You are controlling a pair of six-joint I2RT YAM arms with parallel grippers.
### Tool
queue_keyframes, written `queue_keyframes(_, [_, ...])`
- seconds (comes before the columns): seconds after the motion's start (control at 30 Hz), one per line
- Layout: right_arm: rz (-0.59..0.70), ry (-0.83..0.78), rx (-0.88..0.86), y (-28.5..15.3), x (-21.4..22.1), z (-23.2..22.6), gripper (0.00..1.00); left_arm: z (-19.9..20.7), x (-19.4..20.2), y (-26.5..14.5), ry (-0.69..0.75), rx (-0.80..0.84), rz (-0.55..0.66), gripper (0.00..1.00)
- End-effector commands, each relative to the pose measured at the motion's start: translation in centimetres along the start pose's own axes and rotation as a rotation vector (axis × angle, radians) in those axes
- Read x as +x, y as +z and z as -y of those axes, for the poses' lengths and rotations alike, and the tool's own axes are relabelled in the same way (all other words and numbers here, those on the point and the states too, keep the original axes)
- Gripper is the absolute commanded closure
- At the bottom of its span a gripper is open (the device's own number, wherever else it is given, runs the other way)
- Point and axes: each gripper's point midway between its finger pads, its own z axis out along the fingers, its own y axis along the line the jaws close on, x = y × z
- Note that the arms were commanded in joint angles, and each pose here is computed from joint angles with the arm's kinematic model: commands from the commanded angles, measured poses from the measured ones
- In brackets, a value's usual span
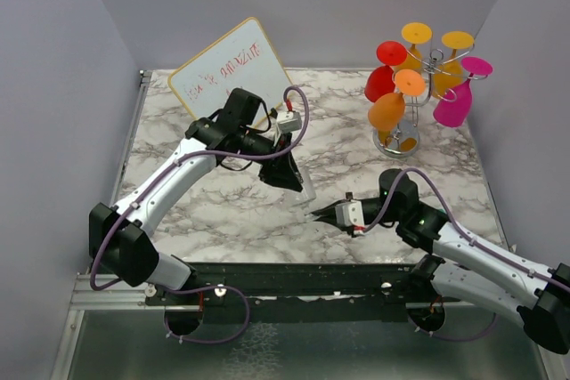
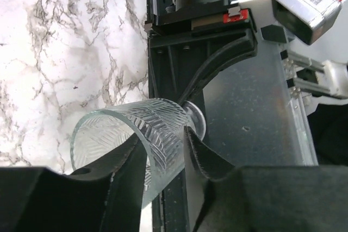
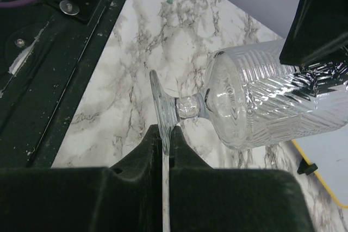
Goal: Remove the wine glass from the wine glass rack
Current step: Place the wine glass at the center of the board.
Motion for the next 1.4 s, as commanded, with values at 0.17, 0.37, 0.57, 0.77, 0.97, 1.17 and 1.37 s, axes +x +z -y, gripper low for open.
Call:
queue_keyframes(0.17, [0.038, -0.125, 0.079, -0.4, -2.7, 3.2, 0.99, 2.7, 2.0, 0.7, 0.012, 0.065, -0.062, 1.0])
queue_keyframes(0.37, [0.037, -0.112, 0.068, -0.2, -2.6, 3.1, 0.92, 2.9, 1.9, 0.3, 0.048, 0.042, -0.062, 1.0])
queue_keyframes(0.57, [0.06, -0.089, 0.087, -0.2, -2.9, 3.2, 0.61, 2.8, 2.1, 0.0, 0.065, 0.001, -0.069, 1.0])
queue_keyframes(0.77, [0.075, -0.072, 0.098, -0.6, -3.4, 2.9, 0.51, 1.7, 2.6, -0.4, 0.072, -0.089, -0.095, 1.0])
queue_keyframes(0.97, [0.051, -0.028, 0.16, -1.3, -2.7, 3.1, 0.48, -0.8, 2.6, -1.3, 0.056, -0.261, -0.123, 1.0])
queue_keyframes(1.17, [0.033, 0.04, 0.302, -2.5, -2.2, 4.3, 0.47, -5.2, 2.7, -3.6, -0.009, -0.585, -0.113, 1.0])
queue_keyframes(1.37, [0.118, 0.198, 0.416, -3.5, -3.6, 5.3, 0.42, -10.1, 4.0, -6.7, -0.066, -0.916, -0.055, 1.0])
